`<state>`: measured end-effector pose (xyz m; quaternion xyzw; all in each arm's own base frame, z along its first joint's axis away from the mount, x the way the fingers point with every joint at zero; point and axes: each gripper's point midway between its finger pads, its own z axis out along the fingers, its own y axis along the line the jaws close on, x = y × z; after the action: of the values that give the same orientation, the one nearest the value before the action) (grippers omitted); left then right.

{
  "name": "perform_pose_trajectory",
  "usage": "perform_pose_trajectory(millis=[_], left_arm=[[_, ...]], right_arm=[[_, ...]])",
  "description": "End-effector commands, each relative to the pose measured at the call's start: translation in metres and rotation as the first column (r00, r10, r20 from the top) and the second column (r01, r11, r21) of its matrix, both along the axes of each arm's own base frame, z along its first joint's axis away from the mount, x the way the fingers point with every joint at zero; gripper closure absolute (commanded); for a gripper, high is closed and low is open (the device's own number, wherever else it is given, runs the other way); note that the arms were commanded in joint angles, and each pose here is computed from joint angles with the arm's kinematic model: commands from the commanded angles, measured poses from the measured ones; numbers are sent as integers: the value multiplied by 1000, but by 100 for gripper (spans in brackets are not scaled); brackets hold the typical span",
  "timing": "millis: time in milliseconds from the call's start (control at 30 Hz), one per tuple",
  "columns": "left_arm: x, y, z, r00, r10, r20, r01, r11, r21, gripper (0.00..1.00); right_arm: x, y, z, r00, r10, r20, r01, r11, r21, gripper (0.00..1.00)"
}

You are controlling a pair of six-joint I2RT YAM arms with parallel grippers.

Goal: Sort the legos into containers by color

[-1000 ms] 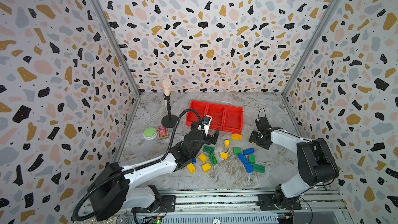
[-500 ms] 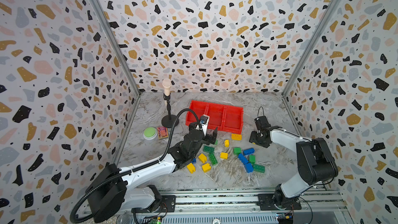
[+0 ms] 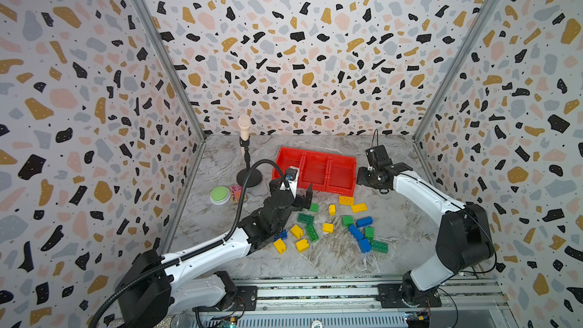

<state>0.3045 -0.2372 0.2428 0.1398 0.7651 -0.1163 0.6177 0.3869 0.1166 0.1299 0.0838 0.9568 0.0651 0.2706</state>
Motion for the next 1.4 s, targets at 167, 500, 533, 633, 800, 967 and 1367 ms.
perform_pose_trajectory(millis=[167,500,533,633,800,967,1367], left_arm=[[0,9,0,999,44,18,-44,999,-12,0],[5,2,-4,999,39,7,-39,999,-4,0],[5,2,-4,999,39,8,-39,999,1,0],[3,5,-5,999,38,11,-38,999,16,0],[1,10,-7,999,43,21,-44,998,46,0],[2,13,-8,999,46,23,-47,997,56,0],[4,16,-8,999,41,22,-42,997,62,0]], right_arm=[[-37,19,-27,993,73,-91,-71,997,28,33],[-41,63,-50,984,102,-145,-96,994,45,17],[-40,65,-52,983,101,-153,-95,995,44,17],[-39,68,-61,980,93,-175,-90,996,25,16],[-35,65,-70,979,66,-192,-70,997,-13,16],[-29,70,-84,974,85,-208,-90,996,-15,16],[-24,72,-91,965,99,-241,-114,992,-47,42]])
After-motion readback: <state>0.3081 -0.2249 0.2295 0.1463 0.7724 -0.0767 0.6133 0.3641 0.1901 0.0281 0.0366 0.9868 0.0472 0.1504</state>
